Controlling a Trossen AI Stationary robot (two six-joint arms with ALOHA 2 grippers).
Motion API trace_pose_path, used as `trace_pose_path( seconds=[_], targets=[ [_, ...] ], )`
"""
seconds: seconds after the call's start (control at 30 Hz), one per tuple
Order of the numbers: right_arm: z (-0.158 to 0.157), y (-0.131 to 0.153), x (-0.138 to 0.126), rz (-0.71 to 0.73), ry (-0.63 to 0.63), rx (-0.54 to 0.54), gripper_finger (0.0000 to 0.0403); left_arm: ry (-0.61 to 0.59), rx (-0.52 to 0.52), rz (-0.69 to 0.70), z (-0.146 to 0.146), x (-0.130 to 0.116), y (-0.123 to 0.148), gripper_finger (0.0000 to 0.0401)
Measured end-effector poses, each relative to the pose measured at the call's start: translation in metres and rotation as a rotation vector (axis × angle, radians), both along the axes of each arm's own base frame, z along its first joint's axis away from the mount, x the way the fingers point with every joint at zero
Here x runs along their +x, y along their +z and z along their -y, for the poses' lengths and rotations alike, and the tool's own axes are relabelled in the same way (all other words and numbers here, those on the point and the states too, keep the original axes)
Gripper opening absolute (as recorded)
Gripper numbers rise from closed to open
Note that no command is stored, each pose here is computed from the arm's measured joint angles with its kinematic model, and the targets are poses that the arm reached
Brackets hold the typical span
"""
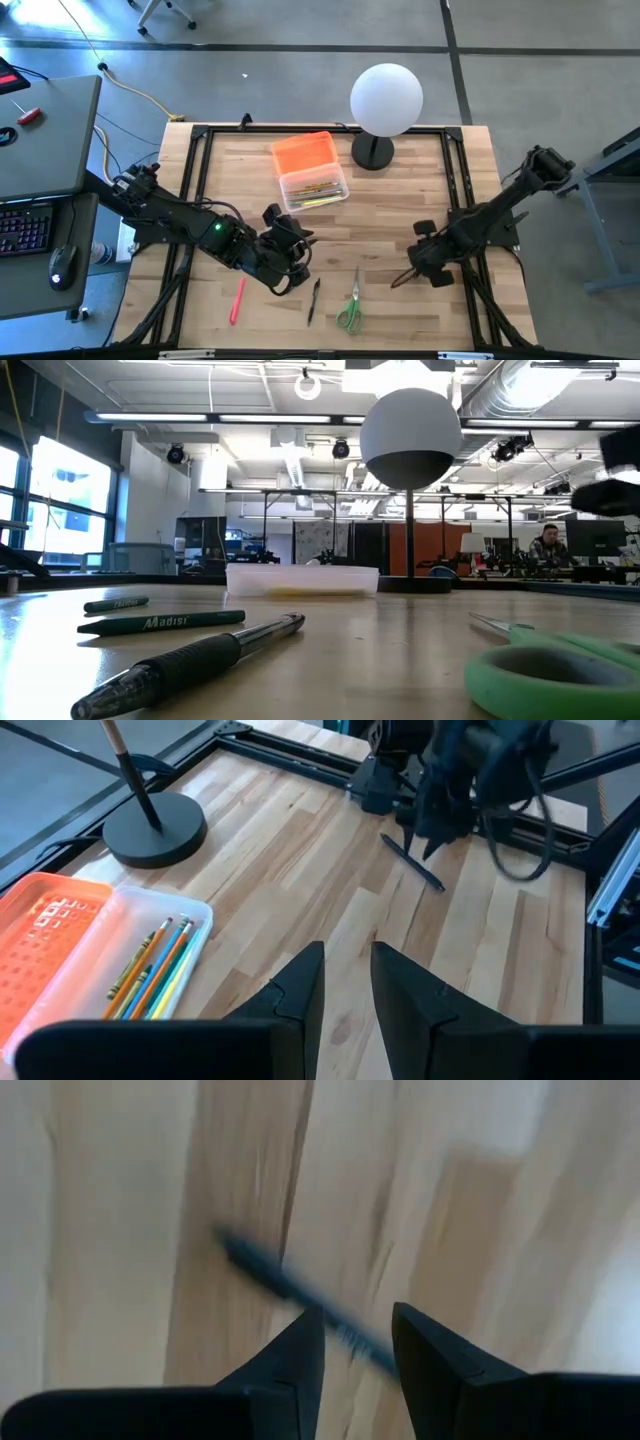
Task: Pick & place school supplies into a supply box
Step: Put the black pen into the transparent supply box
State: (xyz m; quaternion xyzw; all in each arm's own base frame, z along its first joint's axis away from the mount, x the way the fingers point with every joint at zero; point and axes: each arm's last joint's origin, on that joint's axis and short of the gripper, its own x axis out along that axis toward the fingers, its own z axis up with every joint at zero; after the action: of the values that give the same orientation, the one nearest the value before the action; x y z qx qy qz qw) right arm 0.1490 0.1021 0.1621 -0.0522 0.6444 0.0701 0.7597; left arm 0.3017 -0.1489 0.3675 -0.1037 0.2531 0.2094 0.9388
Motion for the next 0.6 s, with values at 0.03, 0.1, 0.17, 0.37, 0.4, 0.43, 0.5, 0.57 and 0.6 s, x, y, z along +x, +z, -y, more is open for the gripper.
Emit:
trace_pose_path(
  seconds=[0.03,0.1,0.17,0.37,0.4,0.43,0.5,0.57,0.6],
  targets=[
    [-0.002,-0.004,-0.001,-0.036,0.003,-0.006,0.0098,0.001,-0.001,0.000,0.000,0.000,0.000,0.0117],
    [-0.007,-0.010,-0.001,-0.069,0.019,0.001,0.0098,0.001,-0.001,0.000,0.000,0.000,0.000,0.0117],
    [-0.012,-0.013,0.002,-0.053,0.045,0.008,0.0098,0.001,-0.001,0.000,0.000,0.000,0.000,0.0117],
    [-0.014,-0.023,0.007,-0.036,0.127,-0.097,0.0098,0.001,-0.001,0.000,0.000,0.000,0.000,0.0117],
    [-0.015,-0.024,0.008,-0.041,0.140,-0.099,0.0098,0.001,-0.001,0.000,0.000,0.000,0.000,0.0117],
    [-0.016,-0.026,0.009,-0.047,0.157,-0.097,0.0098,0.001,-0.001,0.000,0.000,0.000,0.000,0.0117],
    [-0.018,-0.031,0.012,-0.058,0.174,-0.091,0.0098,0.001,-0.001,0.000,0.000,0.000,0.000,0.0117],
    [-0.019,-0.036,0.013,-0.067,0.191,-0.098,0.0098,0.000,-0.001,-0.001,0.000,0.000,0.000,0.0117],
    [-0.020,-0.038,0.014,-0.059,0.202,-0.099,0.0098,0.000,0.000,-0.001,0.000,0.000,0.000,0.0117]
  ],
)
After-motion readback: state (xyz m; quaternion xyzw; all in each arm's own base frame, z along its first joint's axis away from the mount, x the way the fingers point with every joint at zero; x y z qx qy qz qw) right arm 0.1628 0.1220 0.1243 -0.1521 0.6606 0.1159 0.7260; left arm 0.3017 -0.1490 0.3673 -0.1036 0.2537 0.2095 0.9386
